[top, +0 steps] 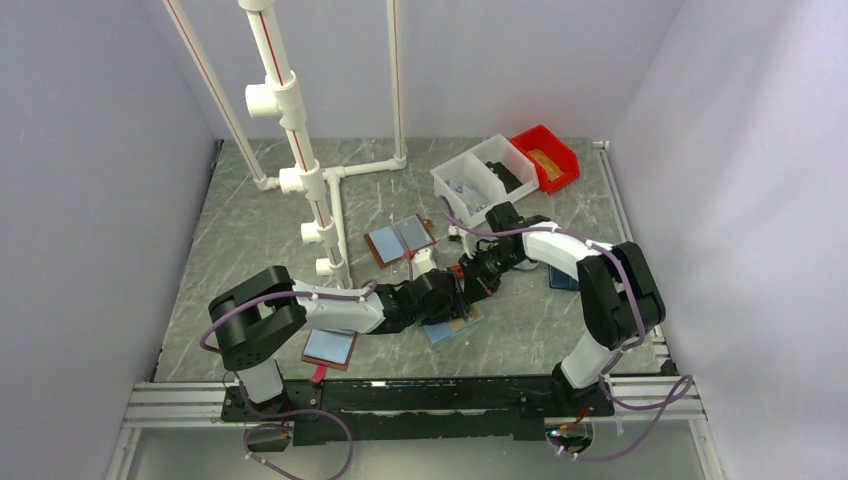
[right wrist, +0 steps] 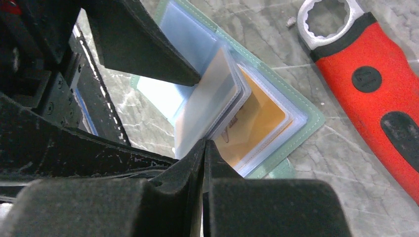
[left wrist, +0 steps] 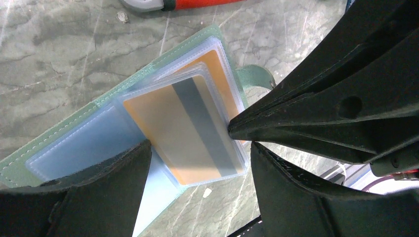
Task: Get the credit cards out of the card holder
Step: Remove the credit card from the card holder.
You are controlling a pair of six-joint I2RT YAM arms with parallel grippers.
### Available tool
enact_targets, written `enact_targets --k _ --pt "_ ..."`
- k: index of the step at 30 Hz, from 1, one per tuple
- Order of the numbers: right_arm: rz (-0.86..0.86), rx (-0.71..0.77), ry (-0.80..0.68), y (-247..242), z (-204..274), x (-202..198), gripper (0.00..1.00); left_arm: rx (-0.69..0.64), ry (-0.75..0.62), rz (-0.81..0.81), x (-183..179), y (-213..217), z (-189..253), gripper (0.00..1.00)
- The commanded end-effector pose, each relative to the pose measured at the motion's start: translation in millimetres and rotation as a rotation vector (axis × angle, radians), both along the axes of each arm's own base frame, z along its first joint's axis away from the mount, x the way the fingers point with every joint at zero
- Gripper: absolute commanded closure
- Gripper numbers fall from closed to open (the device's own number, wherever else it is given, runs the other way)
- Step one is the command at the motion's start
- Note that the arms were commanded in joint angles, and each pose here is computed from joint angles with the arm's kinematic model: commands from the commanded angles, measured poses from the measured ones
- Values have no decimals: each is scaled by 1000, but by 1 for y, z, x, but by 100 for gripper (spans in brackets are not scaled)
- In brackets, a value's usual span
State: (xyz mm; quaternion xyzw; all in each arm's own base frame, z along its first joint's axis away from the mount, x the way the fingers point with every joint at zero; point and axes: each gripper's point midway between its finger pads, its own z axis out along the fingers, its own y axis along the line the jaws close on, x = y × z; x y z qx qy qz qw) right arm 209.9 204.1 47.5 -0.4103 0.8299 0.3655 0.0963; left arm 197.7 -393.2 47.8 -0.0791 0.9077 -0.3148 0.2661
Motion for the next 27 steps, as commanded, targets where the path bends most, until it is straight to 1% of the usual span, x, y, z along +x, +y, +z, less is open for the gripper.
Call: enact_targets --k 1,8,11,13,14,16,17,19,21,24,27 --pt "33 110 48 18 17 -5 96 -32 -3 -28 -1 -9 3 22" --pt "31 124 72 19 18 -6 96 -17 11 -23 -2 -6 0 23" --pt "30 123 72 19 17 -6 96 -16 16 -22 -3 -5 -1 30" --pt "29 121 71 19 17 -6 96 -15 22 -20 -3 -5 -3 31" --pt "27 118 72 18 16 -5 96 -16 24 -24 -4 -5 -3 34" --pt "23 111 69 17 15 -5 96 -16 27 -27 -5 -5 -3 35" --pt "22 106 67 17 14 -5 96 -16 26 -31 -6 -6 -3 37" --pt "21 102 66 16 13 -4 96 -17 29 -30 -6 -5 -3 40" --pt "18 94 64 16 11 -3 96 -21 31 -26 -6 -4 -3 41" --pt "6 71 53 13 8 0 96 -31 35 -25 -7 -2 -2 46" --pt "-8 44 38 10 4 3 96 -38 41 -25 -9 -1 -1 47"
